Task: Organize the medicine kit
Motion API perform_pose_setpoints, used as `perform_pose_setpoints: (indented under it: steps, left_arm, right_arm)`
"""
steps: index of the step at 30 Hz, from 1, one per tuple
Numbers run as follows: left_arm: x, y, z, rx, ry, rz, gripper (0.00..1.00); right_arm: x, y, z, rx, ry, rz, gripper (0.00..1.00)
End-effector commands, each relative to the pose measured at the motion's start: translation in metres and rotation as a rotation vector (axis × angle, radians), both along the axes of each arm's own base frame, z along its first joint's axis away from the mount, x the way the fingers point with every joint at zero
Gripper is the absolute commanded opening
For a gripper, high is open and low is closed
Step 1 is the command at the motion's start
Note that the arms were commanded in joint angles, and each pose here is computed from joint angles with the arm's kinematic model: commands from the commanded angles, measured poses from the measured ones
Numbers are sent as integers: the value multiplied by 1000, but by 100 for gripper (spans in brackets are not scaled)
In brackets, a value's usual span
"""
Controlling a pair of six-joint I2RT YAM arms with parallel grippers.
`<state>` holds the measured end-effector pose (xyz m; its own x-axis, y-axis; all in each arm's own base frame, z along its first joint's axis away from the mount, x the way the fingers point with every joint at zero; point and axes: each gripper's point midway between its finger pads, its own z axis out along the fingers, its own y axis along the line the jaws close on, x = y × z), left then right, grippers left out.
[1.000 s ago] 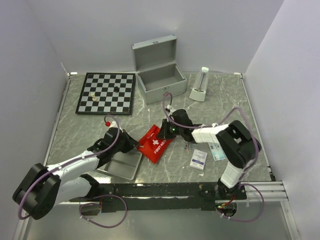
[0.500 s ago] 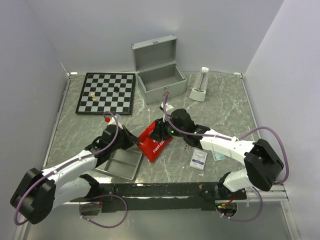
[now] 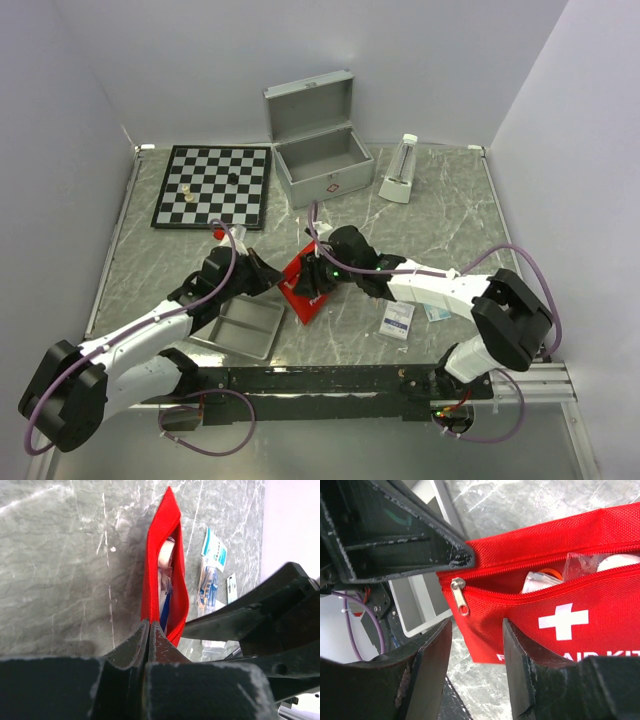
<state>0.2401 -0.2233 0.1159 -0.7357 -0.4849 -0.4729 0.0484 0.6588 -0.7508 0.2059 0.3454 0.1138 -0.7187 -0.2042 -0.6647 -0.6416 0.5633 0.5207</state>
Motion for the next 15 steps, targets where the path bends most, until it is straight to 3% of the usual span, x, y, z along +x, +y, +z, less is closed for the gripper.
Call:
perform_pose_setpoints:
  steps: [1, 9, 15]
  left_arm:
    - [4, -13, 29, -55, -78, -48, 1]
    - [1, -17, 30, -65, -78, -64, 1]
    - [0, -18, 27, -62, -72, -67, 1]
  right_arm:
    - [10, 20, 26, 71, -39, 9, 53]
    - [9, 28, 27, 98, -10, 23, 53]
    - [8, 31, 28, 110, 0, 30, 43]
